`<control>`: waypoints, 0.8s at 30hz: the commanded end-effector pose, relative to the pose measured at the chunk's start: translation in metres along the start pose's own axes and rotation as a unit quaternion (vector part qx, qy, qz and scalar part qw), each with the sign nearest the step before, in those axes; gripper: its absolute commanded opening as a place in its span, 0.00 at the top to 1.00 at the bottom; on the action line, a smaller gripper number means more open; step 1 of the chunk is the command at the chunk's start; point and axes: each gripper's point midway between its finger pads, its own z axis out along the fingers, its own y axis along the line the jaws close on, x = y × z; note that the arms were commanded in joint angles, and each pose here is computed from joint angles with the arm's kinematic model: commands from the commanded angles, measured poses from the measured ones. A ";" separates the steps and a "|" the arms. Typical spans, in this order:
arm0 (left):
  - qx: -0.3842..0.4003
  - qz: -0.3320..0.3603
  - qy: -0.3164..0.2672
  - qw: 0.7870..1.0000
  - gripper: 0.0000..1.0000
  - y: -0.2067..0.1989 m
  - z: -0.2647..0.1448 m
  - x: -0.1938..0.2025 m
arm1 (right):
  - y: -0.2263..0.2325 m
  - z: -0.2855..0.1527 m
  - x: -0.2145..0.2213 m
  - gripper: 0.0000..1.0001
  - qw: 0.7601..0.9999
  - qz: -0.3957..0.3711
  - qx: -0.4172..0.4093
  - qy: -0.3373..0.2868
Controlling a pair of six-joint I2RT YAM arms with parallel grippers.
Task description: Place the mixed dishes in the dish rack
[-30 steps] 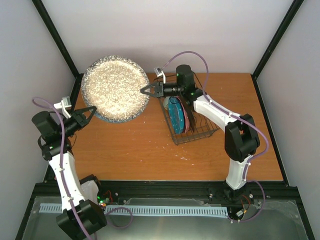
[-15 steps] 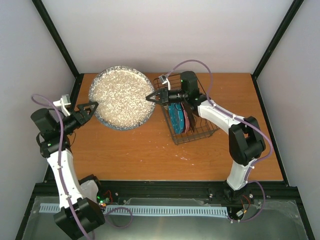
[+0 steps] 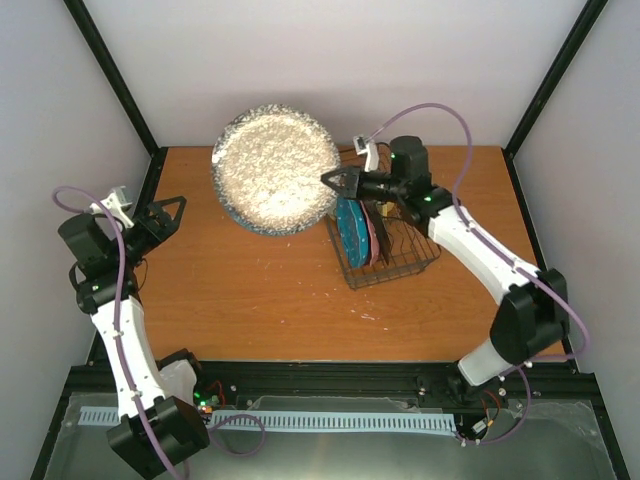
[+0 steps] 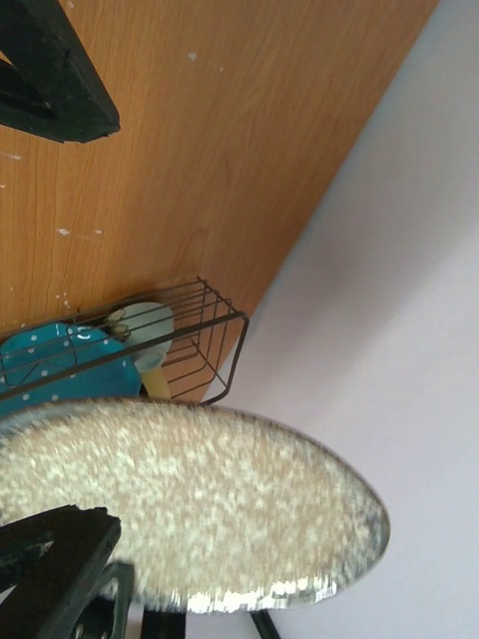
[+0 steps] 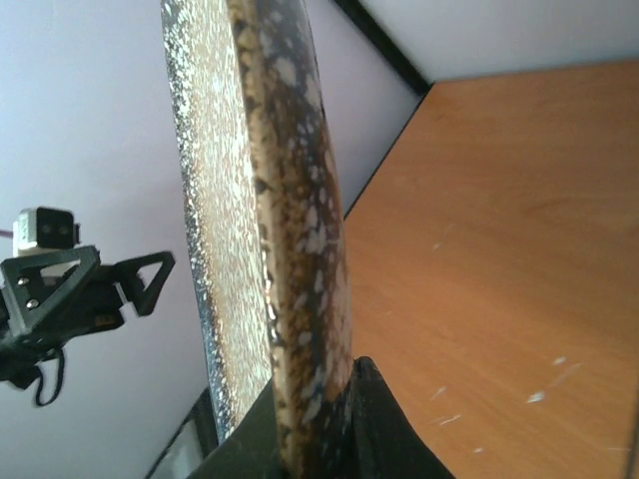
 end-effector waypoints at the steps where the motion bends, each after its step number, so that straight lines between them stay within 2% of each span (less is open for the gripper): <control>1: -0.025 0.014 -0.011 1.000 0.00 0.014 0.003 -0.003 | 0.070 -0.068 -0.074 0.97 0.974 -0.157 0.014 -0.161; 11: -0.047 -0.001 0.006 0.999 0.00 0.048 0.014 0.016 | 0.048 -0.138 -0.099 0.97 0.934 -0.182 0.148 -0.268; 17: -0.057 -0.006 0.013 0.998 0.00 0.062 0.019 0.022 | 0.041 -0.180 -0.107 0.97 0.898 -0.201 0.224 -0.321; 24: -0.062 -0.019 0.023 0.998 0.00 0.075 0.023 0.033 | 0.032 -0.218 -0.108 0.97 0.872 -0.199 0.267 -0.360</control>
